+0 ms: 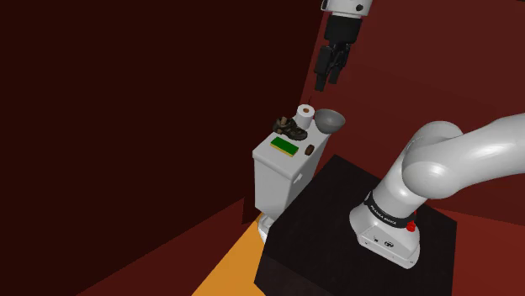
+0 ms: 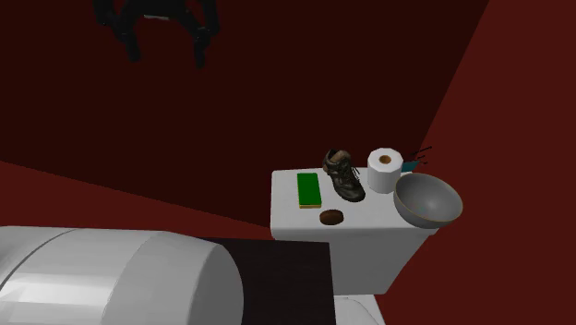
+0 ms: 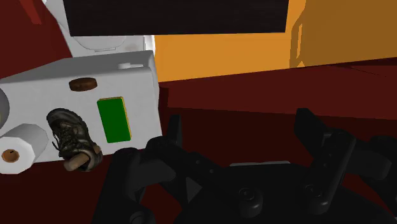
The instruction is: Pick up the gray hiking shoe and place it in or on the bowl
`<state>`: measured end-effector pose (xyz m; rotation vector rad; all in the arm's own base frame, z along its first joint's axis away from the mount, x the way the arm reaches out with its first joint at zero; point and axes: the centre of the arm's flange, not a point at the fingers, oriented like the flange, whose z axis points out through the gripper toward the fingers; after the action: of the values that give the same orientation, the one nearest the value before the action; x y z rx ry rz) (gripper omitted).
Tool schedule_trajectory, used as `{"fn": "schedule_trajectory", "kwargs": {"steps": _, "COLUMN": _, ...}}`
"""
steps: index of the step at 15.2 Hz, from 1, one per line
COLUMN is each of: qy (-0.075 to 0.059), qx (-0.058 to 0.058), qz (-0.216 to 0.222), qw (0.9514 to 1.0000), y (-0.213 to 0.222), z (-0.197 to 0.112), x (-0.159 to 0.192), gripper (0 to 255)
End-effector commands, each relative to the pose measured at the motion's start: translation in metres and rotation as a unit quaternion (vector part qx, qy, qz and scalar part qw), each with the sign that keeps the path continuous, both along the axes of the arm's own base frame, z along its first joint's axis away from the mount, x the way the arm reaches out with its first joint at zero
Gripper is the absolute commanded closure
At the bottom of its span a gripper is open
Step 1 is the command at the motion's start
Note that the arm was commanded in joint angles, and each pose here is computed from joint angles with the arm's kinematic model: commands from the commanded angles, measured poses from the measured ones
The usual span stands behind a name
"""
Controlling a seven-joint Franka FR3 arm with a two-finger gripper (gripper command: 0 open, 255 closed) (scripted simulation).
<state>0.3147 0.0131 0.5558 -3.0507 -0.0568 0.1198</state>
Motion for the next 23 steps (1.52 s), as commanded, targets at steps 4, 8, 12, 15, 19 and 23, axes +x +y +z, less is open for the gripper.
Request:
{"fn": "schedule_trajectory", "kwargs": {"steps": 4, "qy": -0.005, "qx": 0.006, "qz": 0.022, "qw": 0.9997, "y": -0.032, "z": -0.024, "x": 0.005, "gripper": 0}}
{"fn": "schedule_trajectory", "kwargs": {"steps": 8, "qy": -0.011, "qx": 0.013, "qz": 0.052, "qw": 0.9985, "y": -0.074, "z": -0.057, "x": 0.015, "gripper": 0}}
{"fn": "schedule_trajectory", "kwargs": {"steps": 12, "qy": -0.018, "qx": 0.020, "qz": 0.081, "qw": 0.9963, "y": -0.114, "z": -0.090, "x": 0.028, "gripper": 0}}
{"fn": "schedule_trajectory", "kwargs": {"steps": 15, "qy": -0.023, "qx": 0.026, "qz": 0.104, "qw": 0.9940, "y": -0.144, "z": -0.115, "x": 0.039, "gripper": 0}}
{"fn": "schedule_trajectory", "kwargs": {"steps": 19, "qy": -0.029, "qx": 0.033, "qz": 0.133, "qw": 0.9901, "y": -0.182, "z": -0.149, "x": 0.056, "gripper": 0}}
{"fn": "schedule_trajectory", "kwargs": {"steps": 23, "qy": -0.036, "qx": 0.040, "qz": 0.162, "qw": 0.9853, "y": -0.219, "z": -0.183, "x": 0.076, "gripper": 0}}
